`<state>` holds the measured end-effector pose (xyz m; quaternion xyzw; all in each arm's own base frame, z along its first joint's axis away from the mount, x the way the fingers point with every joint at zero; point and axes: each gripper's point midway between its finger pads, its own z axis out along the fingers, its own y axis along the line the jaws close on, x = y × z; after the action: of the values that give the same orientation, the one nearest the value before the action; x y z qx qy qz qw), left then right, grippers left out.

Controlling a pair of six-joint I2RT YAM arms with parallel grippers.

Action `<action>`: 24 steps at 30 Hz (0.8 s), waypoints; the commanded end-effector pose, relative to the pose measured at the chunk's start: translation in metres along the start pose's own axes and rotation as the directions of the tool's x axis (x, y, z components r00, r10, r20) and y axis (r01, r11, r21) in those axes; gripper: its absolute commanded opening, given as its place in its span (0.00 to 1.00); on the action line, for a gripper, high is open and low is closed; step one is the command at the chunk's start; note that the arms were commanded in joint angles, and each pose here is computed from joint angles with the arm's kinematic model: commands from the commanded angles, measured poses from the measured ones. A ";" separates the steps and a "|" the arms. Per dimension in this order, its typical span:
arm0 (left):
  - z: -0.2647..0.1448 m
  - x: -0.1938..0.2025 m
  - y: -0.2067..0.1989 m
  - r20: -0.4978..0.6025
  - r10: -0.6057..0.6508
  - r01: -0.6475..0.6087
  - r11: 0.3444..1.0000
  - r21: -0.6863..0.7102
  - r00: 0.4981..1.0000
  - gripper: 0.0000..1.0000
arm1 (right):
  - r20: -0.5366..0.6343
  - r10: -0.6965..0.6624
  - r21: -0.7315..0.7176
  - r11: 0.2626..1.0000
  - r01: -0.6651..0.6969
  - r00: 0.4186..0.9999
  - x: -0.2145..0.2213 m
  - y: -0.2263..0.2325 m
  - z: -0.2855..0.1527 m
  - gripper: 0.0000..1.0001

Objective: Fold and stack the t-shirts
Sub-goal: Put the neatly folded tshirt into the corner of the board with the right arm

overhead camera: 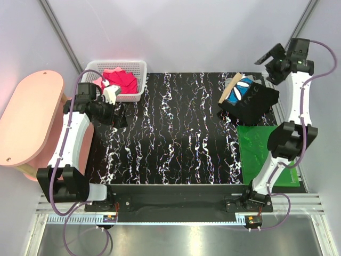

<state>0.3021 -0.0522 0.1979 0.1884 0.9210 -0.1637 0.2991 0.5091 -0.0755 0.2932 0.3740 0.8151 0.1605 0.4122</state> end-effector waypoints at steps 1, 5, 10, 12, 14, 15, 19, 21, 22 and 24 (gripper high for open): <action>-0.008 -0.014 -0.002 0.048 0.015 -0.016 1.000 0.007 0.999 0.99 | -0.271 -0.002 -0.167 0.985 -0.045 0.963 0.053 0.012 0.073 0.94; -0.009 -0.018 -0.003 0.056 0.003 -0.004 1.000 0.014 0.998 0.99 | -0.313 -0.039 -0.188 0.982 -0.022 0.949 0.064 0.001 0.115 0.93; -0.007 -0.024 -0.003 0.055 -0.011 0.010 1.000 0.028 0.998 0.99 | -0.364 -0.030 -0.228 0.972 -0.058 0.931 0.072 -0.009 0.160 0.93; -0.006 -0.022 -0.002 0.046 -0.015 0.013 0.999 0.031 0.999 0.99 | -0.377 -0.014 -0.217 0.973 -0.074 0.926 0.076 -0.019 0.178 0.93; -0.004 -0.019 -0.002 0.035 -0.017 0.016 0.999 0.033 0.999 0.99 | -0.406 0.001 -0.206 0.974 -0.093 0.914 0.086 -0.030 0.192 0.92; -0.003 -0.017 -0.003 0.032 -0.018 0.017 0.999 0.037 0.999 0.99 | -0.421 0.012 -0.194 0.976 -0.103 0.907 0.091 -0.035 0.195 0.92; 0.000 -0.010 -0.003 0.014 -0.020 0.020 0.999 0.038 1.000 0.99 | -0.444 0.021 -0.171 0.979 -0.108 0.896 0.100 -0.043 0.196 0.95; -0.003 -0.009 -0.002 0.014 -0.024 0.023 0.999 0.034 1.000 0.99 | -0.400 -0.024 -0.206 0.976 -0.065 0.916 0.086 -0.024 0.177 0.98; -0.005 -0.010 -0.003 0.023 -0.021 0.020 0.999 0.029 1.000 0.99 | -0.372 -0.040 -0.216 0.975 -0.044 0.928 0.078 -0.014 0.168 0.99; -0.011 -0.015 -0.004 0.041 -0.018 0.017 1.000 0.021 0.999 0.99 | -0.288 -0.134 -0.306 0.951 0.042 0.948 0.062 0.035 0.126 1.00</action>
<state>0.3051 -0.0527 0.1980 0.1786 0.9247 -0.1746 0.2874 0.6036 -0.0388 0.0989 0.3184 0.8554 0.3257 0.2465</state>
